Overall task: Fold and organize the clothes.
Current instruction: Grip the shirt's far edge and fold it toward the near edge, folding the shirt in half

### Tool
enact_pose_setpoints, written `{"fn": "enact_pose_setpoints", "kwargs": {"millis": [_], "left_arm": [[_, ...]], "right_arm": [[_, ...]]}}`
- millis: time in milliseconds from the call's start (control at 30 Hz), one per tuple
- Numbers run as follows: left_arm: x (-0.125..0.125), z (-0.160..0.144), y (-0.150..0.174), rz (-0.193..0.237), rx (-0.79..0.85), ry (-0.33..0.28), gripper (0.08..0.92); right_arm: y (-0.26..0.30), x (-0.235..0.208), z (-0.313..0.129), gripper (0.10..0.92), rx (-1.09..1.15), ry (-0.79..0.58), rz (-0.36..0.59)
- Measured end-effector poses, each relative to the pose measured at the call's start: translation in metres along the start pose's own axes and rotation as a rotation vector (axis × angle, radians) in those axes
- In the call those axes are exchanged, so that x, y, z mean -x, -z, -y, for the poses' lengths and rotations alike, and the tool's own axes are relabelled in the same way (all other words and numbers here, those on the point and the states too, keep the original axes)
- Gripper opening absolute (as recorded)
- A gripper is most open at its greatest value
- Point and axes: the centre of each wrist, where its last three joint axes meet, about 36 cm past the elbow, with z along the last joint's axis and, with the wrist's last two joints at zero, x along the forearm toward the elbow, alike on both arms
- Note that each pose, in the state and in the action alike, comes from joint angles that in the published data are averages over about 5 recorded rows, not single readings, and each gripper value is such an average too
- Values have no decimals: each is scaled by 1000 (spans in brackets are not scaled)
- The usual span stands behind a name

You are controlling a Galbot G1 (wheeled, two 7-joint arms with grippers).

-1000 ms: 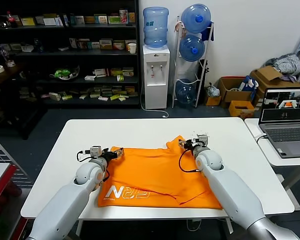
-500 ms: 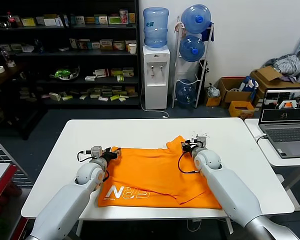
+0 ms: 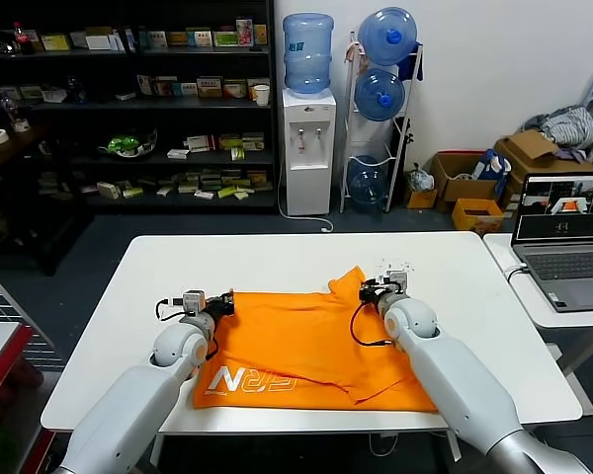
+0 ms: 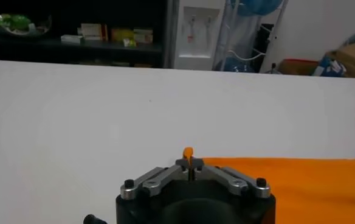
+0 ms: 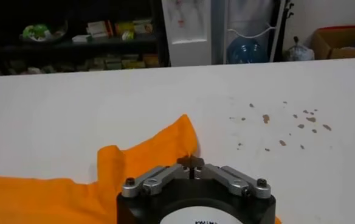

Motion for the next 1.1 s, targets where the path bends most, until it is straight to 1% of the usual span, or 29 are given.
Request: {"fn": "enact_pose_setpoints", "kwargs": {"millis": [67,233,467,767,1100], "left_arm": [[-2,0,0,11,2,-1,92],[-7,-3,1,41,7,2,92],[-23,-4,4,78,10,5,92],[-58,-7,1,110,17,-5,92],[-101,-1,-10,114,42,-28,92]], "right_arm": [[1,-3,1,124,5,1,24],[2,-12,5,124,17,3,76],[-2,-35,13,124,26,3,114],[-24,-85,27,124,11,7,118],[-43,-134,31,124,-12,15,100]]}}
